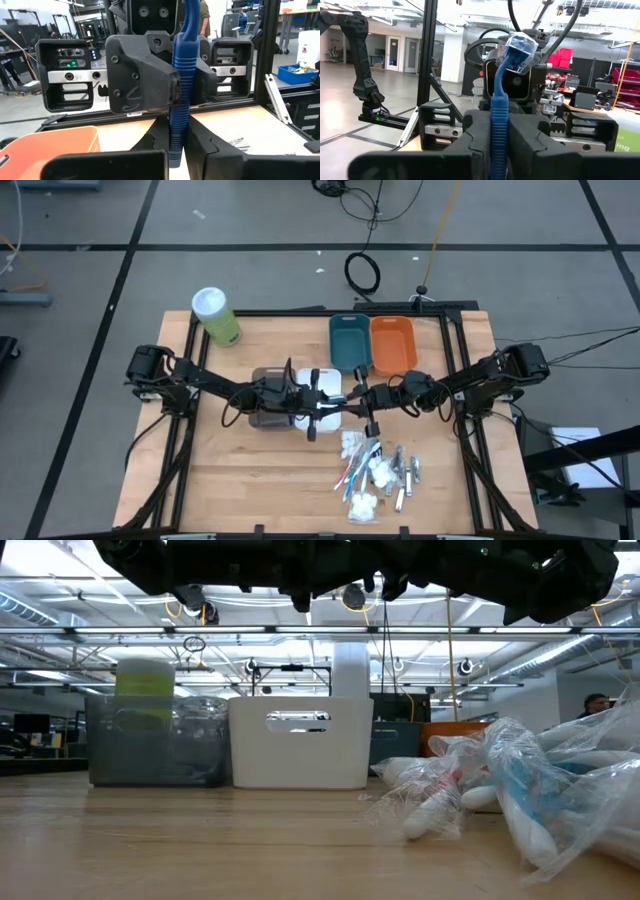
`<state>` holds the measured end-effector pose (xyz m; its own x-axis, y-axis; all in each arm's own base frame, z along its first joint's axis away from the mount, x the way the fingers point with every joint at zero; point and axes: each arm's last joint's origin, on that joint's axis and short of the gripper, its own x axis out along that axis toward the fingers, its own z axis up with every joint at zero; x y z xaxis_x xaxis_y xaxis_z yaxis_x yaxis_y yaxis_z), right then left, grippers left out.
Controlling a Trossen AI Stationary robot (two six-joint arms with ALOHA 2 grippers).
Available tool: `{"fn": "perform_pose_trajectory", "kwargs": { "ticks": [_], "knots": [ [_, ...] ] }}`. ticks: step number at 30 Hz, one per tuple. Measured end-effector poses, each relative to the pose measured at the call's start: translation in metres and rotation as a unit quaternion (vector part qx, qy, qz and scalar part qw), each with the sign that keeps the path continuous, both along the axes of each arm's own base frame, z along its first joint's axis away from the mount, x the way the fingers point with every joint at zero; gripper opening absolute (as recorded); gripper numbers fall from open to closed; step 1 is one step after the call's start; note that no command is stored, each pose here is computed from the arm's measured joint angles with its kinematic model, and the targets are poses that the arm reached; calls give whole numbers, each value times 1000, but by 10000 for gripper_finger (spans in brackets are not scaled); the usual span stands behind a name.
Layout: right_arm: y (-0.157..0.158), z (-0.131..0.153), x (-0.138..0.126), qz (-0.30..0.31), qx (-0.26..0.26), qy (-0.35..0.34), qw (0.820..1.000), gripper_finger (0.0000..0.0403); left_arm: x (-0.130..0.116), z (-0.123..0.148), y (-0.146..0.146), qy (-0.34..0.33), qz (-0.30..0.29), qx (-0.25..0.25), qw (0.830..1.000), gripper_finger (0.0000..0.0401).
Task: Pick & Place Travel size toiletries
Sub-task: Put the blue razor into the black bin
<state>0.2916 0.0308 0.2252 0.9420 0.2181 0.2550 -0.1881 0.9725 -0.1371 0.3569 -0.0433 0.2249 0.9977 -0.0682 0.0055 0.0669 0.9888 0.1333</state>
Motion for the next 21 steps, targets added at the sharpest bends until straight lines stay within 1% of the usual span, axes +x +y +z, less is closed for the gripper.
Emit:
{"fn": "perform_pose_trajectory", "kwargs": {
  "ticks": [6, 11, 15, 17, 21],
  "knots": [
    [0, 0, 0, 2, 6, 3, 1000, 52, 0, 0, 0, 0, 0, -2, 1000, 32],
    [1, 0, -1, 3, 7, 10, 1000, 74, -5, 6, 1, 22, -1, -9, 1000, 13],
    [2, 0, -1, 3, 6, 20, 1000, 110, -11, 12, 5, 43, 0, -32, 999, 18],
    [2, 1, -2, 4, 6, 24, 1000, 133, -15, 14, 5, 47, 2, -35, 998, 21],
    [2, 4, -6, 12, 20, 48, 999, 179, -31, 15, 8, 46, 12, -32, 998, 13]
  ]
}}
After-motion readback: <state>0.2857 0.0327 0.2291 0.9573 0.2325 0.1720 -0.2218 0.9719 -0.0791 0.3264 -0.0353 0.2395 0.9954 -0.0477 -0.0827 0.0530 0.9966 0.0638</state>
